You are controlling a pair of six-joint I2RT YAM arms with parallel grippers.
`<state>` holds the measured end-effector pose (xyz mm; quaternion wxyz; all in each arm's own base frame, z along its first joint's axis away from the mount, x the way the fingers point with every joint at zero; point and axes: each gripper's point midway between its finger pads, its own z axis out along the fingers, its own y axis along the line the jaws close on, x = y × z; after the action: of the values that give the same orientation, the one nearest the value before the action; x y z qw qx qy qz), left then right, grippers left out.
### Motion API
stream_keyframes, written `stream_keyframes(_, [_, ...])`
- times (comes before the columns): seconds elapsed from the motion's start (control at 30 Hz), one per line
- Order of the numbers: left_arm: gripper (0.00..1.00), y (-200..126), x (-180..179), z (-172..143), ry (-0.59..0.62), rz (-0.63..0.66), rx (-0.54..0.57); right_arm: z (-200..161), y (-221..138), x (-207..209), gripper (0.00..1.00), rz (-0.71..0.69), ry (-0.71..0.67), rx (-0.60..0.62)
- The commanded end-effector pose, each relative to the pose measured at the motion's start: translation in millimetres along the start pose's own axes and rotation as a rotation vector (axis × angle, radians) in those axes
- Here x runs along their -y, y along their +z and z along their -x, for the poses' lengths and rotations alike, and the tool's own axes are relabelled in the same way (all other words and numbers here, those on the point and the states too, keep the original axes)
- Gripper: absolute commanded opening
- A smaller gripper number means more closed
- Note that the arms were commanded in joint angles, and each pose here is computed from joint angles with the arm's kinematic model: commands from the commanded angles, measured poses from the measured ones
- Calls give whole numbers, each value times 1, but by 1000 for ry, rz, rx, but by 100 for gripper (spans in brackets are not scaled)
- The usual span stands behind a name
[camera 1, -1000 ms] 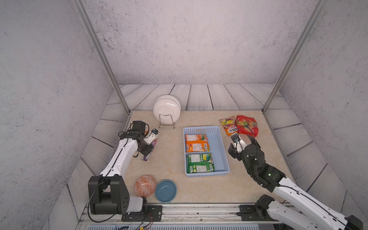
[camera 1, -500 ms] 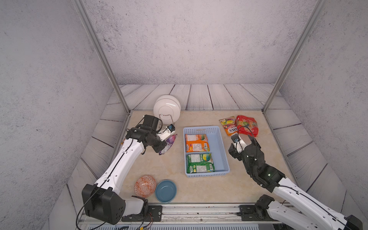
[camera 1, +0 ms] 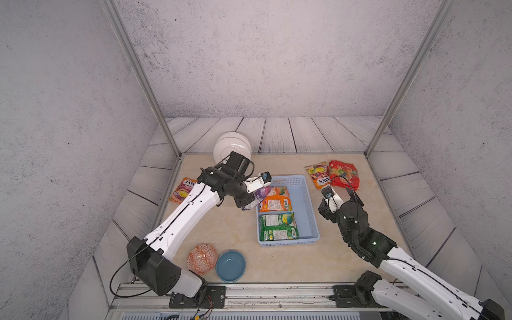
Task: Put the candies in the basket
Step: Pick up the candy at the center of the board, then place the candy in the basket.
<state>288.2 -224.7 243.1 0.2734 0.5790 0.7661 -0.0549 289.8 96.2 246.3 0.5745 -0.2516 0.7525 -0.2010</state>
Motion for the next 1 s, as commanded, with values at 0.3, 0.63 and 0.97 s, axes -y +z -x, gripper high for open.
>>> stream_keyframes(0.3, [0, 24, 20, 38, 148, 34, -9, 1, 0, 2, 99, -8, 9, 10])
stream_keyframes(0.63, [0, 52, 36, 48, 293, 72, -81, -4, 0, 2, 99, -21, -3, -7])
stream_keyframes(0.97, [0, 74, 74, 20, 357, 21, -139, 2, -4, 6, 99, -15, 23, 21])
